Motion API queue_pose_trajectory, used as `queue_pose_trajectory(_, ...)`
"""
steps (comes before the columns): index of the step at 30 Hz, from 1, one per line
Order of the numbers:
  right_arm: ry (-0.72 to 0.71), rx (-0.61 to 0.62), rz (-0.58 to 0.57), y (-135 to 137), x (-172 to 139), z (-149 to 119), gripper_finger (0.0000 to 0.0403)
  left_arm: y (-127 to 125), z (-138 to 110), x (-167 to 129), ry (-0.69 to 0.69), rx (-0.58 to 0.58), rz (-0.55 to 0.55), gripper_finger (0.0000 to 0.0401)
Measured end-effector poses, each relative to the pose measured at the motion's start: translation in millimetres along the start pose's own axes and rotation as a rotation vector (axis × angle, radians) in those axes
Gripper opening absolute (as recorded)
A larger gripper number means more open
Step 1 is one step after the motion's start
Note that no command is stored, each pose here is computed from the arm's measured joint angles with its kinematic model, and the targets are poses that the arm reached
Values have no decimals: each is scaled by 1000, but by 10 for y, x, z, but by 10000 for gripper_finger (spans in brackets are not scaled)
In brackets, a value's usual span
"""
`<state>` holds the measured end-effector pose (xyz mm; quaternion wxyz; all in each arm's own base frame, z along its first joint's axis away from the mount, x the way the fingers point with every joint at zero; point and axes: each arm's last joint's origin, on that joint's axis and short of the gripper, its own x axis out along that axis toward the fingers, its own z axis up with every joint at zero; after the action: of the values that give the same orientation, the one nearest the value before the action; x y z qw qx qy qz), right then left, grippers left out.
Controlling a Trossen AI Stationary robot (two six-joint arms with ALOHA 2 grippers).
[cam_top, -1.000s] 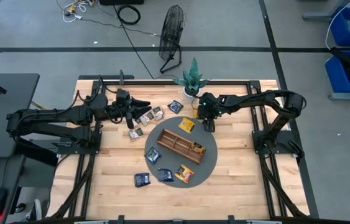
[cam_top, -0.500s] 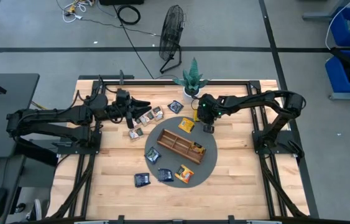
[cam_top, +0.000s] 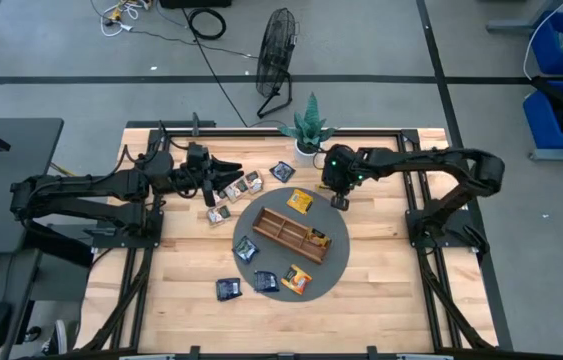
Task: Pick & Place Tea
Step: Put the yellow tea bag into the right section of the wooden organizer
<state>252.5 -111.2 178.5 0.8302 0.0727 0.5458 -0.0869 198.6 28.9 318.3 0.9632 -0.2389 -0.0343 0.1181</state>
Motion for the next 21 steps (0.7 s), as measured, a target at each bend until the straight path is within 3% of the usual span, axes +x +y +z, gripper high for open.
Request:
queue_pose_trajectory(12,-248,236,355,252,-802,314,1,1,-4,6,1,1,0,142)
queue_pose_trajectory(21,-418,238,612,569,-1258,630,0,-14,-18,13,35,0,-58,142)
